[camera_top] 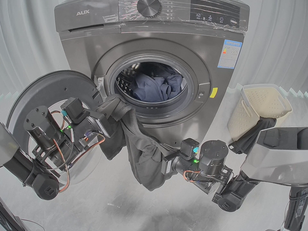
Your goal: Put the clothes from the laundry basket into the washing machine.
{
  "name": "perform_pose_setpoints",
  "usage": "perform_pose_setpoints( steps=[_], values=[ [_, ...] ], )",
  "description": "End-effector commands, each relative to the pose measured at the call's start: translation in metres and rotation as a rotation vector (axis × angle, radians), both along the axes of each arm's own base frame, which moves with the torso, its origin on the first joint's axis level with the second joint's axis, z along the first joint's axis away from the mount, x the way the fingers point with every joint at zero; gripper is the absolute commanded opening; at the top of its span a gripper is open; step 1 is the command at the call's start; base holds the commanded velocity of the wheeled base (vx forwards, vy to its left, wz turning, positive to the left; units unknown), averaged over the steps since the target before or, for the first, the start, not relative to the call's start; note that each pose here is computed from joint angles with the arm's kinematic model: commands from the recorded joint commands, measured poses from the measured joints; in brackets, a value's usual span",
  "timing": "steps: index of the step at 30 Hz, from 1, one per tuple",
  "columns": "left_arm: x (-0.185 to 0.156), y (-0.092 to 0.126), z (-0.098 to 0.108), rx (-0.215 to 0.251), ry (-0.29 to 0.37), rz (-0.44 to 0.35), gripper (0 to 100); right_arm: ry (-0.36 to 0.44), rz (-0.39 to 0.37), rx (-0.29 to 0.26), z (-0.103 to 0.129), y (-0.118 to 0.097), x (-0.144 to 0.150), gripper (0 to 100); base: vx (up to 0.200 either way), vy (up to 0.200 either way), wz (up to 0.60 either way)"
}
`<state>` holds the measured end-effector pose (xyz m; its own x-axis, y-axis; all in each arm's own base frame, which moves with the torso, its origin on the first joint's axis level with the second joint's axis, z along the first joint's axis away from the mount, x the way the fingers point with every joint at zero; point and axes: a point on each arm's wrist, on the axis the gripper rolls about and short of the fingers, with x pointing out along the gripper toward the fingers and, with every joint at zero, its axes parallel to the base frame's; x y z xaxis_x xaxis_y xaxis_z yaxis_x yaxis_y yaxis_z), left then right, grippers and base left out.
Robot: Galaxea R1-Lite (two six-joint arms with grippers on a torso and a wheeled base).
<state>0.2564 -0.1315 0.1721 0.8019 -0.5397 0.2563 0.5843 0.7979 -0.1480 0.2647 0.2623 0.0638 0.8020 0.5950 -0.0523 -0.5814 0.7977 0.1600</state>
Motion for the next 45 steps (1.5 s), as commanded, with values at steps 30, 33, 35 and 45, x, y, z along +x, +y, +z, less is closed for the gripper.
perform_pose_setpoints(
  steps=[30, 33, 35, 45],
  values=[
    [-0.011, -0.015, -0.008, 0.016, 0.032, -0.044, 0, 0.034, 0.027, -0.072, -0.048, 0.022, 0.014, 100, 0.0, 0.0, 0.0],
    [-0.01, -0.015, -0.007, 0.009, 0.028, -0.032, 0, 0.058, 0.055, -0.099, -0.048, 0.02, -0.003, 100, 0.0, 0.0, 0.0],
    [-0.008, -0.015, -0.006, 0.004, 0.028, -0.022, 0, 0.073, 0.075, -0.117, -0.048, 0.019, -0.014, 100, 0.0, 0.0, 0.0],
    [-0.007, -0.015, -0.005, 0.0, 0.021, -0.019, 0, 0.074, 0.204, -0.129, -0.049, 0.039, -0.047, 100, 0.0, 0.0, 0.0]
  ],
)
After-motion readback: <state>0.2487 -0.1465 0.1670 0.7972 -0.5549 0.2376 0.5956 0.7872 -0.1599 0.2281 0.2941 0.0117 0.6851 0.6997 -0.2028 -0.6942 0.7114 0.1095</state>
